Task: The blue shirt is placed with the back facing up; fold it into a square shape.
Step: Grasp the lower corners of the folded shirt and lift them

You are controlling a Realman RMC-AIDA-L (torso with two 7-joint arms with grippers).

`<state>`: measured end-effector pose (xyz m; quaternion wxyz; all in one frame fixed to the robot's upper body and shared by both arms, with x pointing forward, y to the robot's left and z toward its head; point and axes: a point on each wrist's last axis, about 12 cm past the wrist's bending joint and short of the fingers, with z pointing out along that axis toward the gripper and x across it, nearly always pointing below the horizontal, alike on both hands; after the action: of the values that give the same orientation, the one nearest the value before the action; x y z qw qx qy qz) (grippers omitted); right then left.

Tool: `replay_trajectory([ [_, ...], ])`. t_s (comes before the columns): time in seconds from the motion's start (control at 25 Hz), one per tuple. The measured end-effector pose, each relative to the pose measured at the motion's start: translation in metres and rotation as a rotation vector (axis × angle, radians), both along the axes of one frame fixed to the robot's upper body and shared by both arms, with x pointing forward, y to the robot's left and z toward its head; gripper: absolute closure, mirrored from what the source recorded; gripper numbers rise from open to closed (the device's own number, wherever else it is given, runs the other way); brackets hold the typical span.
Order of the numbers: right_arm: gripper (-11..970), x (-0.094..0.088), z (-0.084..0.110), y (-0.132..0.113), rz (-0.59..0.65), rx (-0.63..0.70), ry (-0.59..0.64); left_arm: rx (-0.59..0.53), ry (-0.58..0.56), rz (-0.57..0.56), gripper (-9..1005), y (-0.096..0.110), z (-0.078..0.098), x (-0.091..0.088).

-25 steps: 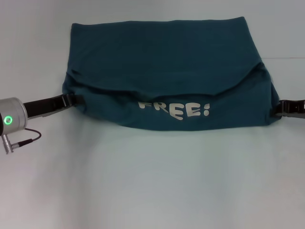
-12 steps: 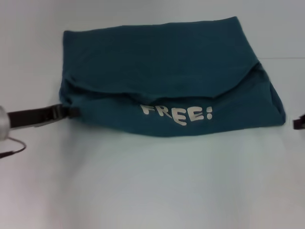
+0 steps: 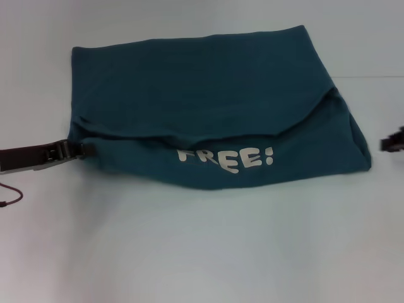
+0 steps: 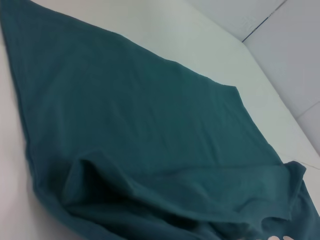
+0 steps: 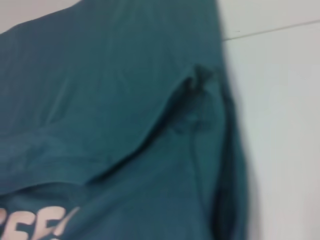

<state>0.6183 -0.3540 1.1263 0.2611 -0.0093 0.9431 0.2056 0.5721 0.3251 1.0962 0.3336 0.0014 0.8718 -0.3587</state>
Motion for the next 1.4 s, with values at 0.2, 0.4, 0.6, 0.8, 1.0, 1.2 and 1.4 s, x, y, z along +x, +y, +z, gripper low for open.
replay_trajectory([
  [0.2,720,0.014,-0.014,0.031,0.051,-0.012,0.005,0.0,-0.002,0.0,975,-0.002,0.0,0.001],
  [0.4,599,0.017,-0.023,0.044,0.068,-0.053,0.02,-0.002,-0.003,-0.001,976,-0.004,-0.001,0.002],
  [0.6,493,0.016,-0.023,0.044,0.067,-0.056,0.023,-0.006,-0.005,-0.001,976,-0.007,-0.001,0.002],
  [0.8,435,0.015,-0.014,0.037,0.08,-0.067,0.01,-0.008,-0.006,-0.001,976,-0.008,-0.001,0.003],
  [1.0,425,0.013,-0.014,0.033,0.086,-0.083,0.001,-0.009,-0.007,-0.001,976,-0.008,-0.001,0.003],
  [1.2,433,0.013,-0.021,0.039,0.083,-0.104,-0.012,-0.008,-0.012,0.003,976,-0.009,0.0,0.005],
  [1.4,456,0.013,-0.026,0.045,0.091,-0.126,-0.015,-0.008,-0.013,0.002,976,-0.01,0.0,0.005],
])
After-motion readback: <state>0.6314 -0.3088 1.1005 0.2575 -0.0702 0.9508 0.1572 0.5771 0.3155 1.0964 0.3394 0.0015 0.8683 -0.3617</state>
